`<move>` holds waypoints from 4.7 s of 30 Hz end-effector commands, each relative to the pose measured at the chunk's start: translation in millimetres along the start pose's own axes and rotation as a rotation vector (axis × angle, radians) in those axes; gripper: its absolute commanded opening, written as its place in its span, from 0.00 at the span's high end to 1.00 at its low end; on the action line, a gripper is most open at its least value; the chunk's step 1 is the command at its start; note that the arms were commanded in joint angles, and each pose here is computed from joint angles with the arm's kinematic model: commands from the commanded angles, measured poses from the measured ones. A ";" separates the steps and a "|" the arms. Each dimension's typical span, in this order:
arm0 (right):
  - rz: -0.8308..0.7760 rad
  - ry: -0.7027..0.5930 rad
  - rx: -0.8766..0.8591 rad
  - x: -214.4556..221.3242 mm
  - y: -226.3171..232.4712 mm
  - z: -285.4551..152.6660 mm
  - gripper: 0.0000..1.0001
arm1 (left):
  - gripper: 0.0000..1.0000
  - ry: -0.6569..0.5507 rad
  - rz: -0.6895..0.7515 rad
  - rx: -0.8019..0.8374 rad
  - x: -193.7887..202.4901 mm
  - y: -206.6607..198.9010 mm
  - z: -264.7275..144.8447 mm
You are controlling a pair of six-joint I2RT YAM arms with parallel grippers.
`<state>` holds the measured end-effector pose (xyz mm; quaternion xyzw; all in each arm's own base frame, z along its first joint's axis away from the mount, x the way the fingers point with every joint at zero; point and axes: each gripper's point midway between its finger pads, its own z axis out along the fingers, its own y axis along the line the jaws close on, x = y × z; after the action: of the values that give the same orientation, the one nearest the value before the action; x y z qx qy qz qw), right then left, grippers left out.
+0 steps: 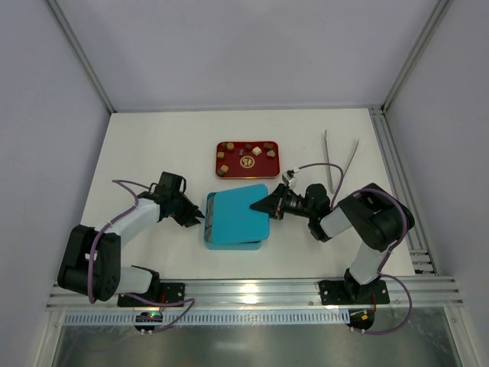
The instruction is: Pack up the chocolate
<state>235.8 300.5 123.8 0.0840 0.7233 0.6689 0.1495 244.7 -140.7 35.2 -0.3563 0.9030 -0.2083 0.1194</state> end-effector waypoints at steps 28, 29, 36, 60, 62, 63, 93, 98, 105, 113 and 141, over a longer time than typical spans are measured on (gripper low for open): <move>-0.277 -0.055 -0.285 -6.7 65.2 26.5 0.94 | 0.58 -0.044 0.035 0.042 -15.9 -9.9 -17.3; -0.277 -0.055 -0.280 -6.2 63.3 26.9 0.94 | 0.58 -0.042 0.035 0.042 -15.6 -9.8 -17.1; -0.271 -0.063 -0.252 -4.9 52.4 24.3 0.83 | 0.58 -0.042 0.042 0.047 -16.2 -11.9 -17.8; -0.243 -0.107 -0.211 -11.4 44.4 -1.3 0.64 | 0.58 -0.038 0.045 0.051 -16.0 -13.2 -17.0; -0.241 -0.111 -0.209 -12.6 43.9 -3.5 0.63 | 0.58 -0.038 0.044 0.051 -16.0 -13.2 -17.0; -0.240 -0.111 -0.205 -12.4 42.4 -4.6 0.63 | 0.58 -0.037 0.044 0.053 -16.0 -13.9 -17.6; -0.238 -0.149 -0.118 -19.2 18.6 -31.3 0.59 | 0.58 -0.010 0.076 0.096 -13.7 -27.3 -22.7; -0.252 -0.155 -0.094 -20.1 14.8 -32.7 0.59 | 0.58 0.000 0.082 0.094 -10.7 -27.1 -22.0; -0.265 -0.159 -0.040 -19.8 4.9 -35.8 0.59 | 0.58 0.005 0.085 0.092 -8.3 -25.8 -21.3; -0.281 -0.167 0.022 -21.5 -4.7 -37.8 0.59 | 0.58 0.010 0.091 0.096 -6.5 -26.8 -21.4; -0.318 -0.170 0.180 -23.3 -30.8 -47.3 0.47 | 0.59 0.042 0.119 0.119 3.2 -28.4 -27.7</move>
<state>236.4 246.9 90.8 0.0592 0.7734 0.5702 0.2707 246.5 -146.4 56.1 -0.3108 0.9119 -0.2387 0.1219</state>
